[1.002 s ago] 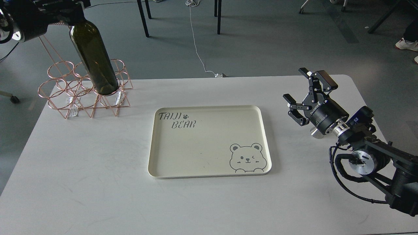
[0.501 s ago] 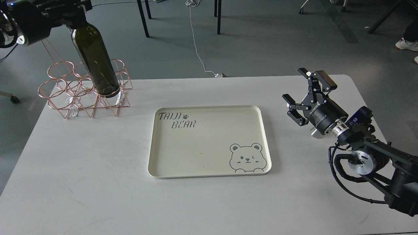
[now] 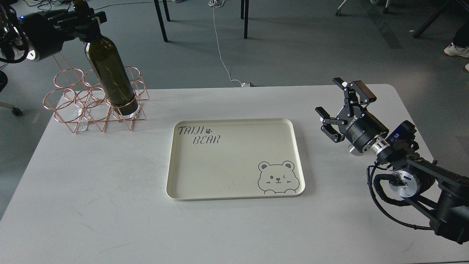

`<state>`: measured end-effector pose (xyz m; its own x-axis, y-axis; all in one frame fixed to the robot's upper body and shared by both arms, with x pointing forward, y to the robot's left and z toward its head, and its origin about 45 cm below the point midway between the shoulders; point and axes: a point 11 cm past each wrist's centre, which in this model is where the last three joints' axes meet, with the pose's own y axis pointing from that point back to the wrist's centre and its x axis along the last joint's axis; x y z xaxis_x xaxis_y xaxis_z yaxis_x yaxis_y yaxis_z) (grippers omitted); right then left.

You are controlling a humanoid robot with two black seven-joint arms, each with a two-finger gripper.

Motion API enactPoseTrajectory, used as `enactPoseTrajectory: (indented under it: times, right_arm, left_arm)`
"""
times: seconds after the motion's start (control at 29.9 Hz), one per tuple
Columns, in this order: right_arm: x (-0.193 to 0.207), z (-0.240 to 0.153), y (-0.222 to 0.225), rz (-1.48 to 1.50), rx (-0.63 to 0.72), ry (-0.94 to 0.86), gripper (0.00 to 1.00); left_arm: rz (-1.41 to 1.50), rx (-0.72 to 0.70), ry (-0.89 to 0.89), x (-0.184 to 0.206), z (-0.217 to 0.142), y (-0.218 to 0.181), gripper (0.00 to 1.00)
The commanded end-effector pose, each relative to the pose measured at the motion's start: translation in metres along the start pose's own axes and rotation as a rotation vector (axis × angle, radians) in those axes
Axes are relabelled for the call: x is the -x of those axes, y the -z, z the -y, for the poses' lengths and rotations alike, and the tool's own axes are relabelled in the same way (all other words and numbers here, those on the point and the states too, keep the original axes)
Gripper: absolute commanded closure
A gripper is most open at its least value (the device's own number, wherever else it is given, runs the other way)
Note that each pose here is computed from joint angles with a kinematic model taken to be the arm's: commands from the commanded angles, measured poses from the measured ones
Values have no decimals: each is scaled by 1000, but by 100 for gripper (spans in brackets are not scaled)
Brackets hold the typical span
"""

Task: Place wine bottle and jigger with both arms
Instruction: 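Lower the bottle with the left gripper into the wine rack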

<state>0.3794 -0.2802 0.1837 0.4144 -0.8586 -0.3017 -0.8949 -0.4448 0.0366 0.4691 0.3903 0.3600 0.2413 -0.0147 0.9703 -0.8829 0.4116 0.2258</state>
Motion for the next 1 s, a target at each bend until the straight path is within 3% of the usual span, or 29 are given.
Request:
enactPoseTrajectory:
  times: [0.0, 0.6, 0.97]
  right_arm:
    - [0, 0, 0, 0, 1, 0, 1]
    - [0, -2, -4, 2, 10, 0, 1]
    - [0, -4, -6, 5, 14, -2, 1]
  left_arm:
    - [-12, -4, 5, 4, 3, 1, 81]
    - [-47, -21, 38, 41, 1, 7, 74]
    - [-54, -10, 39, 44, 5, 2, 50]
